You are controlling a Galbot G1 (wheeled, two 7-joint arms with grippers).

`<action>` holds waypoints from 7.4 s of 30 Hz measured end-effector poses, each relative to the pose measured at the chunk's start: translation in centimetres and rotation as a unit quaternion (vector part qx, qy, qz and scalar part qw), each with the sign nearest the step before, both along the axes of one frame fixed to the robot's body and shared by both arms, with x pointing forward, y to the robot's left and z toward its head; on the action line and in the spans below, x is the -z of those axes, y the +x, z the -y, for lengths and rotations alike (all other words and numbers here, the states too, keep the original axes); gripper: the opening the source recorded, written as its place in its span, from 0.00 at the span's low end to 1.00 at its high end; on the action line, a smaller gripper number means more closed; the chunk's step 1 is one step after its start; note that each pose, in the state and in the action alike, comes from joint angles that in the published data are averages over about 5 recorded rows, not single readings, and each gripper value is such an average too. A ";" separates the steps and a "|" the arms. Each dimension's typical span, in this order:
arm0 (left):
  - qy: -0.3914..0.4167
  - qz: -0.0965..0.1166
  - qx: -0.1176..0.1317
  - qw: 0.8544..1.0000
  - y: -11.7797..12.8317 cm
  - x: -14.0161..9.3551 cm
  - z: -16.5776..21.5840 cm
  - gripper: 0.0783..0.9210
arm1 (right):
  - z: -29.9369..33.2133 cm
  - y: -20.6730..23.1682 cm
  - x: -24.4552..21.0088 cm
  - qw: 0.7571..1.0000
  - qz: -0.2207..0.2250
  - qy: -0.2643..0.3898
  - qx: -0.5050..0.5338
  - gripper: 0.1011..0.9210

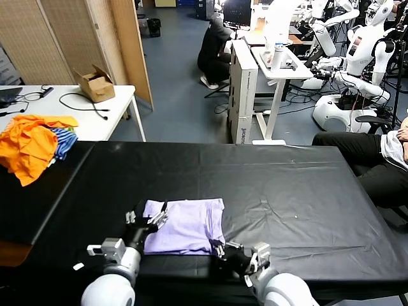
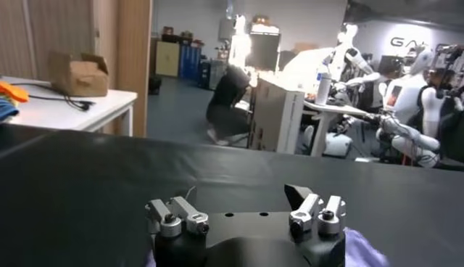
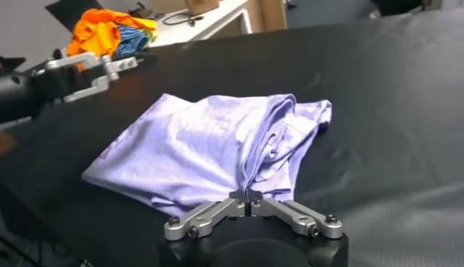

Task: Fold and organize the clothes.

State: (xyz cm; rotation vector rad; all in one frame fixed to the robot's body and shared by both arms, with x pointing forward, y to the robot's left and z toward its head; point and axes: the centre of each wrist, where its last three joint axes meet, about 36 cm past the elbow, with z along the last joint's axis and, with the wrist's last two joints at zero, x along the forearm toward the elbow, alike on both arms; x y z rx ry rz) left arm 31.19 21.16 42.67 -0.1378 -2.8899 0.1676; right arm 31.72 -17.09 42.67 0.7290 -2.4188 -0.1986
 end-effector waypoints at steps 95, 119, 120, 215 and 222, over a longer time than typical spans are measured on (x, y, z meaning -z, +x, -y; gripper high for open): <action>-0.183 -0.022 -0.055 0.981 -2.7 8.0 -2.5 0.47 | 4.8 -2.9 -6.1 0.995 0.063 0.044 0.068 0.98; 0.001 -0.007 -0.073 0.997 -1.7 1.7 -11.4 0.10 | 4.8 -2.8 -5.4 0.994 0.066 0.034 0.078 0.98; 0.023 -0.001 -0.073 0.997 -1.7 1.1 -12.4 0.10 | 4.8 -2.8 -5.4 0.994 0.066 0.034 0.078 0.98; -0.024 0.064 0.004 0.998 -1.4 -1.6 0.1 0.98 | 4.4 4.2 -0.4 0.993 -0.069 0.062 0.074 0.05; -0.025 0.064 0.000 0.998 -1.5 -1.5 0.0 0.98 | 6.8 5.0 -0.8 0.995 -0.048 0.011 0.085 0.05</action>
